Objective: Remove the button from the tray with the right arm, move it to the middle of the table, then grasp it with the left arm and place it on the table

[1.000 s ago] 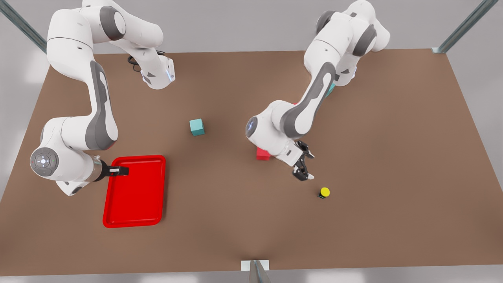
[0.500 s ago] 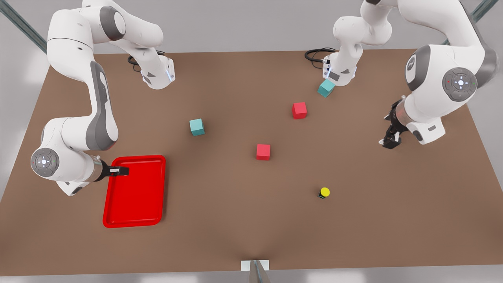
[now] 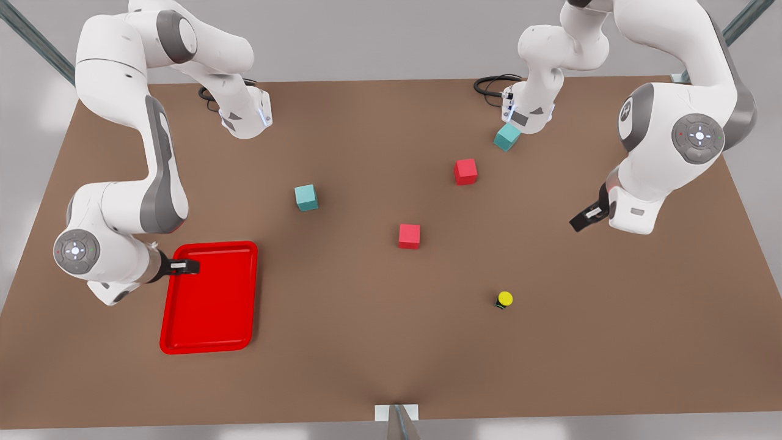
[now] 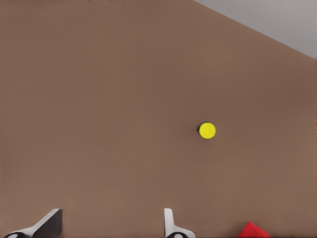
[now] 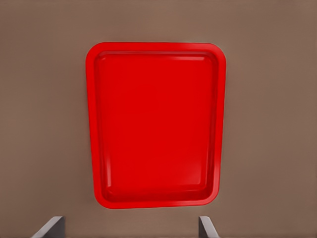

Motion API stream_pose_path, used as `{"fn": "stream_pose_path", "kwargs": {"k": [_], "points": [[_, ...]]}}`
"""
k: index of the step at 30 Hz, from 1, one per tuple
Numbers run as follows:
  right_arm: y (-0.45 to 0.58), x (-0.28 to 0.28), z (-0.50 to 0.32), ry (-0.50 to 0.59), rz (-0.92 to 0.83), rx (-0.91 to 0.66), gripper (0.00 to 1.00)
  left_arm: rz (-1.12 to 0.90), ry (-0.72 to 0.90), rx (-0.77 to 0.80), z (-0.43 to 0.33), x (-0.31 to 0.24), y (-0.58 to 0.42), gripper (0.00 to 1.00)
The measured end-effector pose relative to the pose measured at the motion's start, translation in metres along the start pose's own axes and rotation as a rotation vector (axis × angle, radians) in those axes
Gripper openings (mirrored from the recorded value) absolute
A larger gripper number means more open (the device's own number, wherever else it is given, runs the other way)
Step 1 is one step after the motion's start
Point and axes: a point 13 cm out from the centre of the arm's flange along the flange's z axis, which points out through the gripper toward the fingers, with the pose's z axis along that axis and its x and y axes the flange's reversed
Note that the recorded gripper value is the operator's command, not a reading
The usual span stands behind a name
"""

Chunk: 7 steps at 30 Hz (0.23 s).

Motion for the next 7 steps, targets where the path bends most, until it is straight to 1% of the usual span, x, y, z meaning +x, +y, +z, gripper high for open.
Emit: {"fn": "stream_pose_path", "kwargs": {"k": [7], "points": [[-0.0037,-0.0054,0.0105,0.002,0.006,-0.005,1.00,0.167,-0.009,0.003,-0.0012,-0.0025,-0.0003,1.00]]}}
